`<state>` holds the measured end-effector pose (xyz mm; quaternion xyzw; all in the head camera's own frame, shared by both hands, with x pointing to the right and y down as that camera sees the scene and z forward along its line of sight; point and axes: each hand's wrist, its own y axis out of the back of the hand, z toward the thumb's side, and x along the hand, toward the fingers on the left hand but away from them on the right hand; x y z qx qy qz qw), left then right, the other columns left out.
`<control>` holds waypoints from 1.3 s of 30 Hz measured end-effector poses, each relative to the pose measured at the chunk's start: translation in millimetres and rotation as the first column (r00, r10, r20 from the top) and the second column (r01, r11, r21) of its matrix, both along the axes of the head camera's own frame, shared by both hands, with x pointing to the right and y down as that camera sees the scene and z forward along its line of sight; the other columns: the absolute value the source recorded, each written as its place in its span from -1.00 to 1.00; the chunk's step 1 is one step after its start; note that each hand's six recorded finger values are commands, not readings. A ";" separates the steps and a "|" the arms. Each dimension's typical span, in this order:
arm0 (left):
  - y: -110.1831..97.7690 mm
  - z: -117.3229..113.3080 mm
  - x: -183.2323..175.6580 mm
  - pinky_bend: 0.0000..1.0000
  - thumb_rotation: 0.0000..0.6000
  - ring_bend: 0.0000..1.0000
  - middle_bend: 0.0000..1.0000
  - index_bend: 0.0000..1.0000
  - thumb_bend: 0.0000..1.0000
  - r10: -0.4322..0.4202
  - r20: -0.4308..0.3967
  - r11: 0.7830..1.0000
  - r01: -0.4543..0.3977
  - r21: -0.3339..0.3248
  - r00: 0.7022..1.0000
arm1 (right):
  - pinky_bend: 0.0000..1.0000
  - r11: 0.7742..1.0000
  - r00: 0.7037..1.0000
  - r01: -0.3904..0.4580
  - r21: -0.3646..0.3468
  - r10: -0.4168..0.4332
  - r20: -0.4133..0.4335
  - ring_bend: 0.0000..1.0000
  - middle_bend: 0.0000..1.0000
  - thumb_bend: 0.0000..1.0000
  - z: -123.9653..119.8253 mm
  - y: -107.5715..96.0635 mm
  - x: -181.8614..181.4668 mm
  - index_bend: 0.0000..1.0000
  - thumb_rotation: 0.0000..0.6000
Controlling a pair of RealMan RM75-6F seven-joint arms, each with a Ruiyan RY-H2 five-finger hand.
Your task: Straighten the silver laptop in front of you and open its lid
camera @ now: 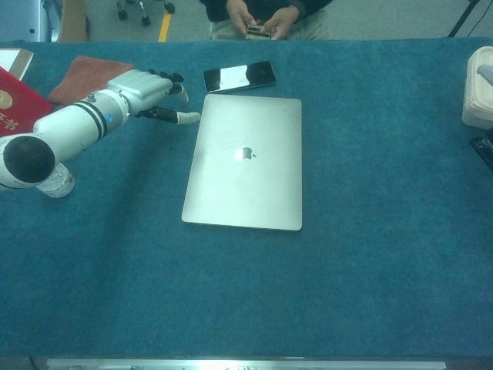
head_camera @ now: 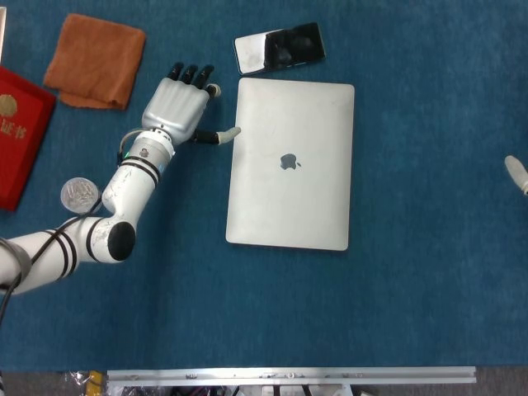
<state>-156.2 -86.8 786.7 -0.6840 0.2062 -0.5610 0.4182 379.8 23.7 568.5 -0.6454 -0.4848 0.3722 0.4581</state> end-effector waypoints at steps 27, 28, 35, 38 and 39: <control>23.1 8.8 33.8 -1.00 -0.86 -1.00 -1.00 -0.61 -0.72 0.026 -0.060 0.998 -0.030 -0.061 0.998 | -0.81 1.000 1.000 -0.018 0.019 0.018 0.006 -0.96 -0.64 -0.57 -5.7 -0.4 7.6 -0.99 1.00; 24.3 8.6 34.9 -1.00 -0.86 -1.00 -1.00 -0.61 -0.72 0.029 -0.063 0.997 -0.033 -0.063 0.998 | -0.81 1.000 1.000 -0.018 0.020 0.018 0.007 -0.96 -0.64 -0.57 -5.7 -0.5 7.7 -0.99 1.00; 36.8 5.9 45.6 -1.00 -0.86 -1.00 -1.00 -0.61 -0.72 0.064 -0.078 0.995 -0.070 -0.074 0.995 | -0.81 0.999 1.000 -0.020 0.029 0.020 0.012 -0.96 -0.64 -0.57 -7.2 -1.6 8.0 -0.99 1.00; 42.5 2.2 51.1 -1.00 -0.86 -1.00 -1.00 -0.61 -0.72 0.084 -0.088 0.993 -0.090 -0.073 0.993 | -0.81 0.999 1.000 -0.019 0.029 0.019 0.015 -0.96 -0.64 -0.57 -7.6 -2.0 7.8 -0.99 1.00; 44.3 0.0 53.2 -1.00 -0.87 -1.00 -1.00 -0.61 -0.72 0.093 -0.092 0.993 -0.099 -0.069 0.991 | -0.81 0.999 1.000 -0.019 0.029 0.018 0.017 -0.96 -0.64 -0.57 -7.7 -2.1 7.6 -0.99 1.00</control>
